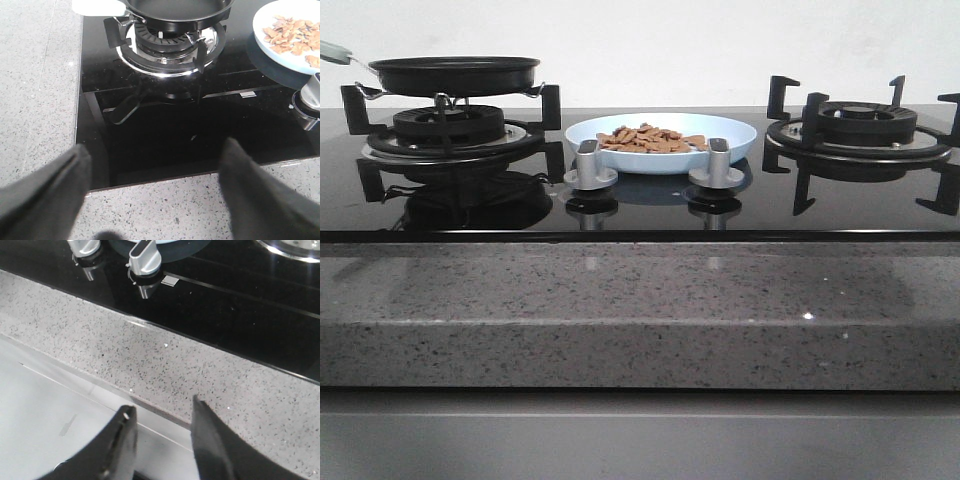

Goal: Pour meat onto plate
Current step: 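Lower the plate of meat between the knobs and open the right gripper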

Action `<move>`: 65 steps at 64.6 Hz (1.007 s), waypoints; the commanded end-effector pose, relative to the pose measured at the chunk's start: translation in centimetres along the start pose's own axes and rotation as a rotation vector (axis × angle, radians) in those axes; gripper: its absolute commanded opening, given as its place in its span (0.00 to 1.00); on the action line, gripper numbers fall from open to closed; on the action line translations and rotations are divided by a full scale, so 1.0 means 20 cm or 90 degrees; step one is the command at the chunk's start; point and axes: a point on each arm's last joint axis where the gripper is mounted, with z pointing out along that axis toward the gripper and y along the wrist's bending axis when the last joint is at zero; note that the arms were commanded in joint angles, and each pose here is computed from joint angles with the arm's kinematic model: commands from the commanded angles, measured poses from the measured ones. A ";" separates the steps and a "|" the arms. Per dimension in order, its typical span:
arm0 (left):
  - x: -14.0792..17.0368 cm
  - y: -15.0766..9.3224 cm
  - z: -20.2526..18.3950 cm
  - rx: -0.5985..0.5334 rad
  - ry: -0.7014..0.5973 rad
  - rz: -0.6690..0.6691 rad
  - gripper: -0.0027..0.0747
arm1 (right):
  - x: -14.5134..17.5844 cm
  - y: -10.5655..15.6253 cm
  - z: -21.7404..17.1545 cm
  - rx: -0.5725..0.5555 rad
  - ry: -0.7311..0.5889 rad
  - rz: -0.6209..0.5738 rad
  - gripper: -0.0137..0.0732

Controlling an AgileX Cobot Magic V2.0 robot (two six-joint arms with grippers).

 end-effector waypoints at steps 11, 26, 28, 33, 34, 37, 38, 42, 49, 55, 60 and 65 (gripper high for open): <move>-0.07 0.00 -0.03 0.004 -0.068 -0.001 0.23 | -0.05 0.00 -0.02 0.001 -0.046 0.002 0.13; -0.07 -0.01 -0.03 0.015 -0.067 -0.015 0.01 | -0.05 0.01 -0.02 -0.004 -0.045 0.007 0.03; -0.07 -0.01 -0.03 0.015 -0.067 -0.015 0.01 | -0.05 0.01 -0.02 -0.004 -0.045 0.007 0.03; -0.07 -0.01 -0.03 0.015 -0.067 -0.015 0.01 | -0.05 0.01 -0.02 -0.004 -0.045 0.007 0.03; -0.07 -0.01 -0.03 0.015 -0.067 -0.015 0.01 | -0.05 0.01 -0.02 -0.004 -0.045 0.007 0.03; -0.07 -0.01 -0.03 0.015 -0.067 -0.015 0.01 | -0.05 0.01 -0.02 -0.004 -0.045 0.007 0.03; -0.07 -0.01 -0.03 0.015 -0.067 -0.015 0.01 | -0.05 0.01 -0.02 -0.004 -0.045 0.007 0.03; -0.07 -0.01 -0.03 0.015 -0.067 -0.015 0.01 | -0.05 0.01 -0.02 -0.004 -0.045 0.007 0.03; -0.07 -0.01 -0.03 0.015 -0.067 -0.015 0.01 | -0.05 0.01 -0.02 -0.004 -0.045 0.007 0.03; -0.05 -0.01 -0.07 0.011 -0.085 -0.019 0.01 | -0.05 0.01 -0.02 -0.004 -0.045 0.007 0.03; 0.01 0.01 -0.11 -0.009 -0.109 -0.017 0.01 | -0.05 0.01 -0.02 -0.004 -0.045 0.007 0.03; 0.10 0.03 -0.12 -0.025 -0.148 -0.044 0.01 | -0.05 0.01 -0.02 -0.004 -0.045 0.007 0.03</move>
